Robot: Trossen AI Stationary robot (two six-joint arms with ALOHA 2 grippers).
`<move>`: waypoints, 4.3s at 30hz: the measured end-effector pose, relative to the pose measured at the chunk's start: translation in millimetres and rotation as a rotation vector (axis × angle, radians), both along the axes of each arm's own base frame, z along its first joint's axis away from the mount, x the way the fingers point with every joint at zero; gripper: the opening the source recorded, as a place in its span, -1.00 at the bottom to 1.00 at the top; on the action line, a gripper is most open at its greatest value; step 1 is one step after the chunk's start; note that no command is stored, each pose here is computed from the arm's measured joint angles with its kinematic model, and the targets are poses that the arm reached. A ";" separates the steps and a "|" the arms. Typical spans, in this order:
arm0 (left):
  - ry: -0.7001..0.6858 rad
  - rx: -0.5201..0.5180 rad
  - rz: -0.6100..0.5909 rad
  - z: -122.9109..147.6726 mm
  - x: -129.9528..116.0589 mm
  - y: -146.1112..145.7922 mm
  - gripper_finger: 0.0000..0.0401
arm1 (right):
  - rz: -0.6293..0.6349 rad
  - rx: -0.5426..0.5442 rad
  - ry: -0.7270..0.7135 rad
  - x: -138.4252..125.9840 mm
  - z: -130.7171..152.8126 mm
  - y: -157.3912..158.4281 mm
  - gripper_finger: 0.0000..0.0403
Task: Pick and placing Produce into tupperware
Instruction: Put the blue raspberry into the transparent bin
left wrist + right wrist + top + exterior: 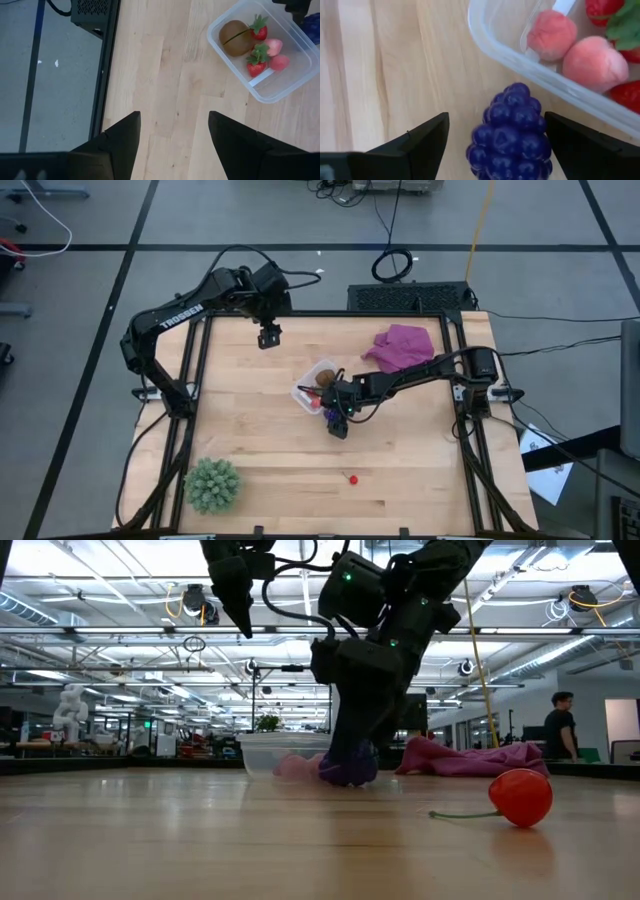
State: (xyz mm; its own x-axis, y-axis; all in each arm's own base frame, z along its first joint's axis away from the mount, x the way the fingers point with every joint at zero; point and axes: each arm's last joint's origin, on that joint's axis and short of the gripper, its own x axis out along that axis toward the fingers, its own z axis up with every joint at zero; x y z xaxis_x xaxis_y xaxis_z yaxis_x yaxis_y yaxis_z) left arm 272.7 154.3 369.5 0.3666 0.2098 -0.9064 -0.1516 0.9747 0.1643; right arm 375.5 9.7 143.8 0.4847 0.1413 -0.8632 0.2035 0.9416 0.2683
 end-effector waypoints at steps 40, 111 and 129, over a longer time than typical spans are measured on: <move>-0.001 -0.003 -0.008 0.0 2.1 -3.8 0.19 | 0.015 0.037 0.039 -3.5 -1.1 10.1 0.03; 0.008 0.115 0.008 2.3 4.1 1.6 0.19 | 0.010 -0.049 -0.242 6.7 42.5 -64.7 0.03; -0.002 0.121 0.009 2.8 4.9 2.0 0.19 | 0.008 -0.069 -0.198 4.9 32.7 -77.3 0.03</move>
State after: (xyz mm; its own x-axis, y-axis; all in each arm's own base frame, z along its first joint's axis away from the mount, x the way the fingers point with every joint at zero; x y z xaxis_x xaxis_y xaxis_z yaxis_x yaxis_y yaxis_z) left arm 277.6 156.3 372.3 0.3656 0.3207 -0.8738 -0.1608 0.9464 0.2800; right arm 380.4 -67.6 176.5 0.6450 0.0899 -0.7589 0.1455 0.9605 0.2374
